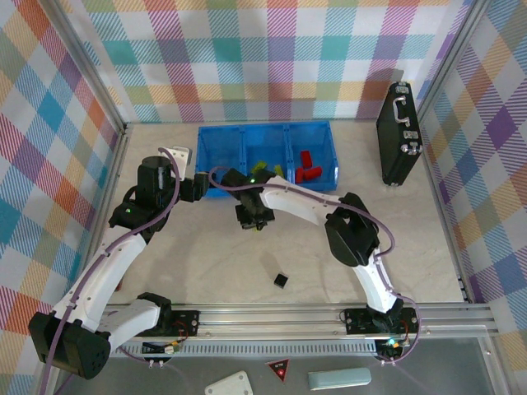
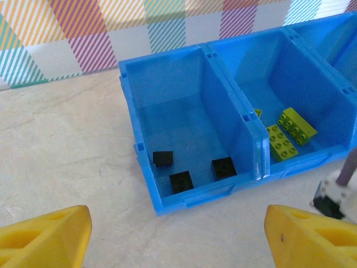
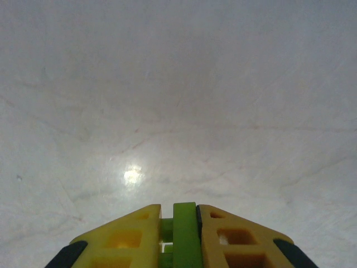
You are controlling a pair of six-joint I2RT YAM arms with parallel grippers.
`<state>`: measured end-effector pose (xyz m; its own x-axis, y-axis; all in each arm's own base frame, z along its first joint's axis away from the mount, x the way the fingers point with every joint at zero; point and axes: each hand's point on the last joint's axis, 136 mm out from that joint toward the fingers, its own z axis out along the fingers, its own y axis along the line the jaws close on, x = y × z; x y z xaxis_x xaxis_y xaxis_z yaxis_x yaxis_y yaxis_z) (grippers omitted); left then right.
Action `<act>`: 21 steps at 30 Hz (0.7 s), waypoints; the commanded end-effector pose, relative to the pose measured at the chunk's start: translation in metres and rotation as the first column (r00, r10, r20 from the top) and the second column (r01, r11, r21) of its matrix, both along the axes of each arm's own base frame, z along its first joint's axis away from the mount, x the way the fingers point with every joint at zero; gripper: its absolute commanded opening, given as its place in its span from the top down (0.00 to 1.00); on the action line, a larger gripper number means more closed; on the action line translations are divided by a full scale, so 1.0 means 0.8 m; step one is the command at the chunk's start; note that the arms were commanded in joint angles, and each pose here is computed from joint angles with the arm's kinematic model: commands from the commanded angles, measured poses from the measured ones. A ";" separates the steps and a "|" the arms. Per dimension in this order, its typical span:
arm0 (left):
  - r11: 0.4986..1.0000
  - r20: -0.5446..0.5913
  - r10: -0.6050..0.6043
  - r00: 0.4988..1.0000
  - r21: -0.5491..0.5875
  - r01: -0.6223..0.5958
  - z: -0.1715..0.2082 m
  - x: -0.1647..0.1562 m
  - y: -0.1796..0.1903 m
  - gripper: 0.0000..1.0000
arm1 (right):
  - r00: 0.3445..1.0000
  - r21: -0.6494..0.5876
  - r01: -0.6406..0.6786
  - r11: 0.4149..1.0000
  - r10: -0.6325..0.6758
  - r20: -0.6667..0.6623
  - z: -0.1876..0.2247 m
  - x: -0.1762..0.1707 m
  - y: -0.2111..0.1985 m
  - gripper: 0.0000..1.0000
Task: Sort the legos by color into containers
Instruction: Pick up the lego from the bottom-center of the table, then place the lego in the container.
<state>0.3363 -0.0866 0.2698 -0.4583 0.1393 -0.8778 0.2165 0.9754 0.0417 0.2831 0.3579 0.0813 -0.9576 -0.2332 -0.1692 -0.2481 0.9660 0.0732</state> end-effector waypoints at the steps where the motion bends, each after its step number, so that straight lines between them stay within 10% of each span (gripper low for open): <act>1: 1.000 0.019 -0.012 1.000 -0.011 0.013 0.012 0.001 -0.002 0.19 | 0.998 0.070 -0.013 0.997 0.008 0.064 0.046 0.031 -0.005 0.82; 21: 1.000 0.015 -0.016 1.000 -0.015 0.016 0.010 0.002 -0.004 0.19 | 0.967 0.312 0.052 0.949 -0.125 0.220 0.100 0.239 -0.031 0.82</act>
